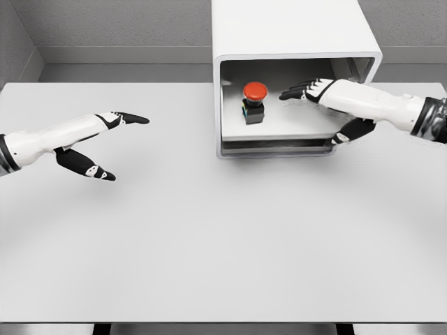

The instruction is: Slide open multi-storey tabletop storage cabinets and put open load switch and slide close multi-storey tabletop storage cabinets

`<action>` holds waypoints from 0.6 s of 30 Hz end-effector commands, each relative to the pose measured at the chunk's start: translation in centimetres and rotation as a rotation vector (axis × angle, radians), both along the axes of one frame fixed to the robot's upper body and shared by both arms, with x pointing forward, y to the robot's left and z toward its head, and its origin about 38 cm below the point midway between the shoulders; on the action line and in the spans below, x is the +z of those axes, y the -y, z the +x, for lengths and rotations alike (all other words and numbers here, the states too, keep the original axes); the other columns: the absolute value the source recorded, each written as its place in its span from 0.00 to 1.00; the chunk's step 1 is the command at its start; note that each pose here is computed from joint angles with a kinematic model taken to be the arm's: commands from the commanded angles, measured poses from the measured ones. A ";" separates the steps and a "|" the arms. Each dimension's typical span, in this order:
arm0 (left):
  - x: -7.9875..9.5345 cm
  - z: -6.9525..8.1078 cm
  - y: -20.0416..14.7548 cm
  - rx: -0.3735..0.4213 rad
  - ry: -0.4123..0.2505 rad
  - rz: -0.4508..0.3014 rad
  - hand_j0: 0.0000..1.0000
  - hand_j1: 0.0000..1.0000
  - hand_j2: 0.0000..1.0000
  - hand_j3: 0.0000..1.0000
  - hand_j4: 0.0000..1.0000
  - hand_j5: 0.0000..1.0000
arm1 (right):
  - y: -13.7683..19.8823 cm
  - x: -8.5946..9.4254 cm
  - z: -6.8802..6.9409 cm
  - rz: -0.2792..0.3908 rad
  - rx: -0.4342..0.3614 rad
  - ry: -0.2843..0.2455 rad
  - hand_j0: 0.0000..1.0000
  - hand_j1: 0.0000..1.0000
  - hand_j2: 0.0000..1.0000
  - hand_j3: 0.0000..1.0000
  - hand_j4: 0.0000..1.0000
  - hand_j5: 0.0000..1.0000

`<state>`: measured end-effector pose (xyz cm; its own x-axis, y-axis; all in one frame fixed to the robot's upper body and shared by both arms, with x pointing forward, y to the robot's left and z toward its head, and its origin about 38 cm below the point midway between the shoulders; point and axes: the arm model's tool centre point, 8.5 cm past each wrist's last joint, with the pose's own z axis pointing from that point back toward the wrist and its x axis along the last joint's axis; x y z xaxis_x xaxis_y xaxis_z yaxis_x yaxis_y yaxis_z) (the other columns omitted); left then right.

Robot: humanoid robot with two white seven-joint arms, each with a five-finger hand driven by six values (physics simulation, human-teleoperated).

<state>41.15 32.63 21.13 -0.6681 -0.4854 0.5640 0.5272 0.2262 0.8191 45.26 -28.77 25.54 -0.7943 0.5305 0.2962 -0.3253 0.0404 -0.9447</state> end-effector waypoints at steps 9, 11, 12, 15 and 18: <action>0.1 0.1 -0.3 0.009 -0.003 -0.003 1.00 1.00 1.00 1.00 1.00 1.00 | -0.6 -1.4 1.5 0.003 -0.024 -0.041 1.00 1.00 1.00 1.00 1.00 1.00; 0.0 0.0 -0.3 0.006 -0.004 0.000 1.00 1.00 1.00 1.00 1.00 1.00 | -0.4 -1.4 1.5 0.006 -0.028 -0.042 1.00 1.00 1.00 1.00 1.00 1.00; 0.0 0.0 -0.3 0.005 -0.005 0.001 1.00 1.00 1.00 1.00 1.00 1.00 | 0.1 -1.4 1.4 0.002 -0.035 -0.042 1.00 1.00 1.00 1.00 1.00 1.00; -0.2 -0.1 -0.2 0.003 -0.011 0.000 1.00 1.00 1.00 1.00 1.00 1.00 | 1.8 -0.8 0.7 -0.003 -0.060 -0.035 1.00 1.00 1.00 1.00 1.00 1.00; -0.3 -0.1 -0.1 0.003 -0.013 -0.001 1.00 1.00 1.00 1.00 1.00 1.00 | 4.2 1.0 -2.0 -0.025 -0.045 -0.025 1.00 1.00 1.00 1.00 1.00 1.00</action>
<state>41.02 32.74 20.76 -0.6621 -0.4889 0.5679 0.5356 0.2213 0.8150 43.98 -31.91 23.45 -0.7418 0.5775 0.3409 -0.3913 0.0401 -0.9194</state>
